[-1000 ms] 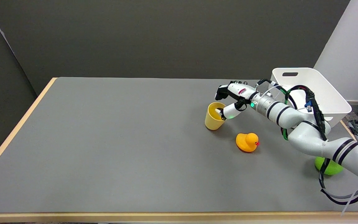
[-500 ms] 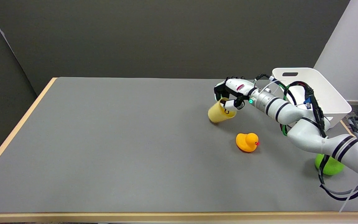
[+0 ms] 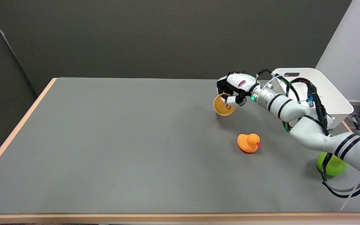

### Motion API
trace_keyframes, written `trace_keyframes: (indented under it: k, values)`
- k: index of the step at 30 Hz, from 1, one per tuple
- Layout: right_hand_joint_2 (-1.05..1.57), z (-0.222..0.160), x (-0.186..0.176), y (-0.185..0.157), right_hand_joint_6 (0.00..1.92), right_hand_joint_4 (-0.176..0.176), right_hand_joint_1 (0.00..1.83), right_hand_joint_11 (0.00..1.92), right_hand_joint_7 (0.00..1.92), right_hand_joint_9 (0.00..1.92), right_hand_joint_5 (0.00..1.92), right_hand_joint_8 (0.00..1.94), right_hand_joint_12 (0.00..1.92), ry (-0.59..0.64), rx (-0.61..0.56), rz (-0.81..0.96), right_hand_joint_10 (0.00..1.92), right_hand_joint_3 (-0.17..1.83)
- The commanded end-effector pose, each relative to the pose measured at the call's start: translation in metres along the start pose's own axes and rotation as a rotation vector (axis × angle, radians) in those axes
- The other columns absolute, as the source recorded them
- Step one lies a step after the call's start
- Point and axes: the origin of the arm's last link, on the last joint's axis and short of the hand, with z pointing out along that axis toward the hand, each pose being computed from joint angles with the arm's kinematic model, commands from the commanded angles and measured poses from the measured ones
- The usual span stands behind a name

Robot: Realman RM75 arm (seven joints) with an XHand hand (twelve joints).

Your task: Pick up the yellow cup.

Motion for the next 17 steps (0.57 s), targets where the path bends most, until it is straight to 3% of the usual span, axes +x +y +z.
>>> trace_keyframes:
  k: [1,9,17]
  values:
    - [1.15,-0.002,0.031,0.007,1.50,-0.125,1.13,0.24,0.67,0.70,0.57,1.83,1.92,0.091,-0.013,-0.089,1.77,0.41]
    - [1.16,-0.013,0.063,0.030,1.48,-0.132,1.14,0.23,0.69,0.68,0.57,1.78,1.92,0.173,-0.091,-0.166,1.83,0.36]
    - [1.16,-0.034,0.100,0.074,1.47,-0.139,1.14,0.24,0.71,0.69,0.58,1.75,1.92,0.234,-0.269,-0.252,1.86,0.35]
